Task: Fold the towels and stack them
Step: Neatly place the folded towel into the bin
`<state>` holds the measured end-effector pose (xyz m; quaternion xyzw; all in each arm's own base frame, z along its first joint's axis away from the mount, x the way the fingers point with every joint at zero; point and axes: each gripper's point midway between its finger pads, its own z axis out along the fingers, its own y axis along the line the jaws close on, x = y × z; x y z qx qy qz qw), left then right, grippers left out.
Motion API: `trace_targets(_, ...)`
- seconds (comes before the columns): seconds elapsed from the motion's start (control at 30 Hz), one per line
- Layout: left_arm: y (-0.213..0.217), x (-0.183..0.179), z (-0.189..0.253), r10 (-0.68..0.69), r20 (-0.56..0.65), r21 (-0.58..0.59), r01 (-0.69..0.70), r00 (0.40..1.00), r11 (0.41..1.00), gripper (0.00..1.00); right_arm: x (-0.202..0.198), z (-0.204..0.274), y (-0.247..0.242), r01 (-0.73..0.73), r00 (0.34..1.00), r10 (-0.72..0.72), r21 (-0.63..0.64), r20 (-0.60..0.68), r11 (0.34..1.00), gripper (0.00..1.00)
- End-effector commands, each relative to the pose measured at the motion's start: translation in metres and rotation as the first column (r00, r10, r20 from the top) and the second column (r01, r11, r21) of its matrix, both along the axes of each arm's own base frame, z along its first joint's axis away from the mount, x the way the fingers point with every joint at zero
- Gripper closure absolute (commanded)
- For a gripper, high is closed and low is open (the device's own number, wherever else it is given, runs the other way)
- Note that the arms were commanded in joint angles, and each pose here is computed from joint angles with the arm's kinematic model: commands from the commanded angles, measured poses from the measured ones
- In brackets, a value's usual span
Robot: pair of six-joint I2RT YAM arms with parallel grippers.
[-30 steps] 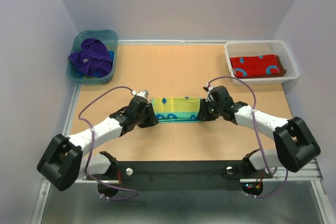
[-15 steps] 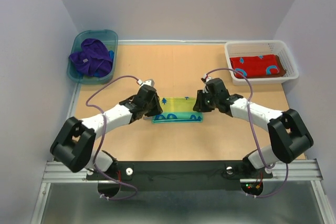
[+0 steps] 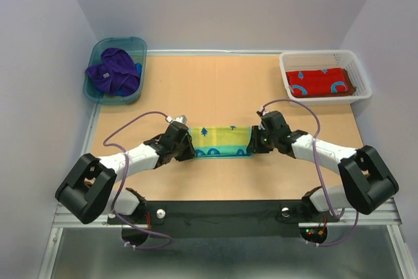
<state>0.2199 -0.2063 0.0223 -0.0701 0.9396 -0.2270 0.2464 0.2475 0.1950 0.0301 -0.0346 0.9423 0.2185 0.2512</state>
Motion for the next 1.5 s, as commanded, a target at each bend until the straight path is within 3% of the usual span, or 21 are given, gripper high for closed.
trace_targets(0.0, 0.011, -0.014, 0.004, -0.007, -0.018, 0.032, 0.008, 1.0, 0.999, 0.74, 0.009, 0.031, 0.004, 0.009, 0.996, -0.012, 0.04, 0.085, 0.999, 0.7)
trace_targets(0.03, 0.009, -0.009, 0.014, -0.004, 0.006, 0.019, 0.004, 1.0, 1.0, 0.66, 0.013, 0.047, 0.007, 0.003, 0.993, -0.011, 0.066, 0.121, 0.998, 0.7)
trace_targets(0.13, 0.004, 0.005, 0.053, 0.02, 0.106, -0.037, -0.016, 0.994, 0.999, 0.55, 0.028, 0.08, 0.016, 0.016, 0.982, -0.039, 0.124, 0.186, 0.992, 0.7)
trace_targets(0.23, 0.001, 0.032, 0.092, 0.092, 0.23, -0.082, -0.075, 0.969, 0.994, 0.46, 0.05, 0.11, 0.032, 0.028, 0.964, -0.083, 0.217, 0.252, 0.976, 0.6)
trace_targets(0.27, -0.004, 0.042, 0.104, 0.113, 0.268, -0.115, -0.084, 0.957, 0.99, 0.43, 0.056, 0.113, 0.037, 0.029, 0.961, -0.095, 0.245, 0.26, 0.969, 0.52)
trace_targets(0.37, -0.016, 0.062, 0.121, 0.15, 0.325, -0.183, -0.093, 0.934, 0.979, 0.39, 0.076, 0.139, 0.056, 0.009, 0.933, -0.14, 0.368, 0.331, 0.93, 0.41)
trace_targets(0.53, -0.051, 0.095, 0.133, 0.188, 0.391, -0.319, -0.058, 0.901, 0.946, 0.39, 0.1, 0.137, 0.074, 0.007, 0.908, -0.217, 0.507, 0.357, 0.862, 0.37)
trace_targets(0.7, -0.055, 0.119, 0.094, 0.215, 0.375, -0.291, -0.106, 0.902, 0.951, 0.47, 0.11, 0.095, 0.067, 0.092, 0.902, -0.282, 0.494, 0.326, 0.864, 0.37)
trace_targets(0.9, -0.034, 0.12, 0.03, 0.298, 0.261, -0.281, -0.223, 0.918, 0.933, 0.54, 0.103, 0.023, 0.037, 0.238, 0.899, -0.369, 0.445, 0.235, 0.863, 0.37)
trace_targets(1.1, -0.006, 0.101, -0.023, 0.367, 0.134, -0.239, -0.329, 0.921, 0.914, 0.56, 0.085, -0.007, -0.009, 0.427, 0.813, -0.548, 0.438, 0.198, 0.791, 0.39)
trace_targets(1.27, 0.011, 0.108, -0.016, 0.383, 0.163, -0.23, -0.342, 0.909, 0.911, 0.56, 0.087, 0.037, -0.035, 0.421, 0.735, -0.597, 0.476, 0.32, 0.772, 0.39)
trace_targets(1.43, 0.004, 0.126, 0.033, 0.289, 0.288, -0.15, -0.255, 0.913, 0.955, 0.47, 0.095, 0.065, -0.051, 0.434, 0.729, -0.544, 0.333, 0.416, 0.837, 0.36)
trace_targets(1.47, 0.0, 0.129, 0.051, 0.241, 0.342, -0.1, -0.22, 0.908, 0.97, 0.43, 0.089, 0.063, -0.061, 0.446, 0.741, -0.517, 0.26, 0.43, 0.856, 0.32)
